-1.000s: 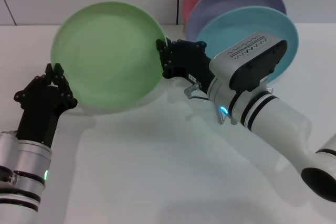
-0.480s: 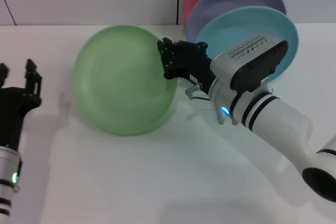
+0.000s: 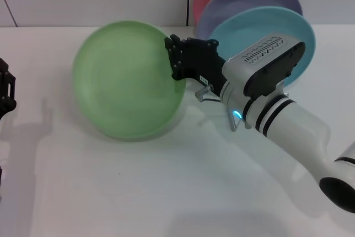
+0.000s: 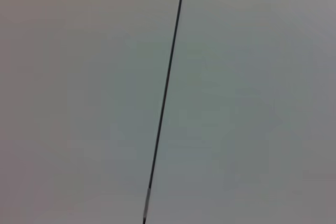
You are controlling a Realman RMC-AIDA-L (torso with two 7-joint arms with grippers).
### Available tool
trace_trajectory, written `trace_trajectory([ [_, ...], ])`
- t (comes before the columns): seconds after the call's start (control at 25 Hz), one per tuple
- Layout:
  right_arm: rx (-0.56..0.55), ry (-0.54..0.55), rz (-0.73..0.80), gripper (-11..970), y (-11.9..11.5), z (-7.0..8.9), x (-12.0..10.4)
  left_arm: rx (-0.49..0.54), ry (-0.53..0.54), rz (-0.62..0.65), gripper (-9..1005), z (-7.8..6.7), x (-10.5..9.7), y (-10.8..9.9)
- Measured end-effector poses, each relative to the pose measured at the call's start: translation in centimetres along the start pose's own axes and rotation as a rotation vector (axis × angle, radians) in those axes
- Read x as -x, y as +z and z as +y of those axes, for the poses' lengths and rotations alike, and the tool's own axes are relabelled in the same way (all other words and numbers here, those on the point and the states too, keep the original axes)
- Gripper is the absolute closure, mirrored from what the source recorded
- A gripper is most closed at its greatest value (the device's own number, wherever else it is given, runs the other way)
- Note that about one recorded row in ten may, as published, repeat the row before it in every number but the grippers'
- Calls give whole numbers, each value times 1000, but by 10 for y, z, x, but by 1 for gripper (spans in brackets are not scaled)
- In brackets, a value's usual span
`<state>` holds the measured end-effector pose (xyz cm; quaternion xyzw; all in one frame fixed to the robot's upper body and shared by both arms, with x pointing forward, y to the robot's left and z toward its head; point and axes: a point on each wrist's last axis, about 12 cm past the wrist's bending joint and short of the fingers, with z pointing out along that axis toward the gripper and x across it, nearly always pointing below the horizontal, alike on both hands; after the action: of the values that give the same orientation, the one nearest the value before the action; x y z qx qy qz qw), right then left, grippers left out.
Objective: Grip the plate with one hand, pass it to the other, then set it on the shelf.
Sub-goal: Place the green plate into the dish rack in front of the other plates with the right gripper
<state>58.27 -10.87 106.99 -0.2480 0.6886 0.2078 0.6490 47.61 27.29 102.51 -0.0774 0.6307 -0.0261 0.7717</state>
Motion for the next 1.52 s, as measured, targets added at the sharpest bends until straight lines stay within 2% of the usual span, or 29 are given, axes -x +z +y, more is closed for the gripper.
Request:
trace_trajectory([
  [0.36, 6, -94, -97, 930, -1, 2, 11, 35, 15, -22, 413, 8, 3, 7],
  [0.4, 6, -136, -134, 931, -2, 3, 15, 47, 22, -31, 413, 11, 4, 10],
  [0.72, 7, -195, -266, 935, -15, 4, 21, 110, 54, -78, 415, 26, 11, 18],
  [0.8, -1, -235, -331, 935, -28, 5, 19, 115, 73, -124, 415, 33, 17, 19],
  [1.04, -52, -294, -421, 936, -56, 3, 13, 98, 75, -188, 420, 38, 24, 18],
  [1.2, -132, -291, -524, 936, -84, -6, 10, 88, 99, -189, 419, 41, 25, 19],
  [1.32, -157, -297, -559, 935, -94, -10, 10, 85, 107, -188, 419, 42, 25, 18],
  [1.4, -191, -327, -591, 935, -108, -19, 8, 85, 105, -192, 419, 42, 25, 17],
  [1.52, -206, -352, -597, 936, -115, -26, 5, 85, 97, -193, 419, 41, 25, 17],
])
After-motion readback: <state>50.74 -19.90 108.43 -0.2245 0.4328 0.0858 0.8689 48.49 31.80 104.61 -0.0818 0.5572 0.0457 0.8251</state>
